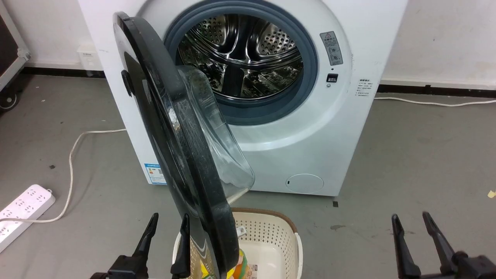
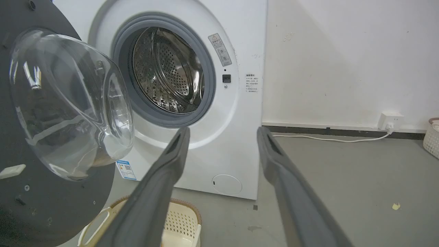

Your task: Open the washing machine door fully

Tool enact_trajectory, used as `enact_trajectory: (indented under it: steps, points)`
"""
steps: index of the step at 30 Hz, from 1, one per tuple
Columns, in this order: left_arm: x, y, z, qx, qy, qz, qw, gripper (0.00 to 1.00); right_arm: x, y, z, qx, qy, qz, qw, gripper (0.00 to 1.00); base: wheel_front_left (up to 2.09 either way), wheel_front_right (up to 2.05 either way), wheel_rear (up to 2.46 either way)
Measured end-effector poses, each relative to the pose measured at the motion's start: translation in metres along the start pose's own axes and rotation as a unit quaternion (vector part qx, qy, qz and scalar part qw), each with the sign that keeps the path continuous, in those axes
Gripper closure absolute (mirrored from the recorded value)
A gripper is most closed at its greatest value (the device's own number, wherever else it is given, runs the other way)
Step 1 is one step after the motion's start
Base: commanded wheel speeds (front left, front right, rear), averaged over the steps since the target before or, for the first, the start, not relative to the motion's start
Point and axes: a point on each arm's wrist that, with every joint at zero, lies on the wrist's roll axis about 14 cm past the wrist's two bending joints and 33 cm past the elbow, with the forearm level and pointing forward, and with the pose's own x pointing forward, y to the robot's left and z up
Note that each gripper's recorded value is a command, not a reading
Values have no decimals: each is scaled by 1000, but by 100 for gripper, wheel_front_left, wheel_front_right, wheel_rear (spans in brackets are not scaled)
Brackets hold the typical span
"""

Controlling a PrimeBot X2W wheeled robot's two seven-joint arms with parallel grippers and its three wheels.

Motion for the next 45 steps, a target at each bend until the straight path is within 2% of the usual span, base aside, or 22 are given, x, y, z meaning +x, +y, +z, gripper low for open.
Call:
enact_trajectory:
  steps: [5, 6, 7, 12, 17, 21, 25, 27, 29, 33, 35, 40, 45]
  points:
    - [1, -2, -2, -1, 2, -5, 1000, 0, -7, 1, -10, 4, 15, -7, 1000, 0, 0, 0, 0]
    - [1, -4, -2, -2, 4, -8, 1000, 54, -7, 1, -11, 5, 17, -7, 1000, 0, 0, 0, 0]
    - [1, -4, -3, -2, 4, -10, 1000, 100, -8, 1, -12, 5, 18, -8, 1000, 0, 0, 0, 0]
    - [3, 1, 8, -6, -13, -1, 1000, 100, -9, -5, -15, 12, 23, -18, 1000, 0, 0, 0, 0]
    - [11, 21, 60, -16, -95, 37, 995, 100, -10, -12, -14, 32, 19, -33, 999, 0, 0, 0, 0]
    - [17, 18, 124, -9, -195, 35, 980, 100, -11, -13, -15, 37, 20, -35, 998, 0, 0, 0, 0]
    - [13, 1, 187, -4, -295, 14, 955, 100, -11, -12, -14, 43, 19, -35, 998, 0, 0, 0, 0]
    - [9, -11, 207, -10, -325, -4, 945, 100, -11, -11, -14, 43, 18, -34, 998, 0, 0, 0, 0]
    - [7, -27, 211, -11, -333, -30, 942, 100, -12, -11, -14, 44, 18, -35, 998, 0, 0, 0, 0]
    - [9, -60, 197, -17, -310, -92, 946, 100, -13, -13, -12, 48, 15, -38, 998, 0, 0, 0, 0]
    - [11, -74, 183, -24, -278, -116, 953, 100, -14, -14, -11, 50, 13, -40, 998, 0, 0, 0, 0]
    - [13, -100, 112, -43, -133, -161, 977, 100, -14, -15, -13, 52, 16, -43, 998, 0, 0, 0, 0]
    - [5, -119, 55, -65, -13, -194, 979, 100, -12, -15, -14, 56, 16, -42, 997, 0, 0, 0, 0]
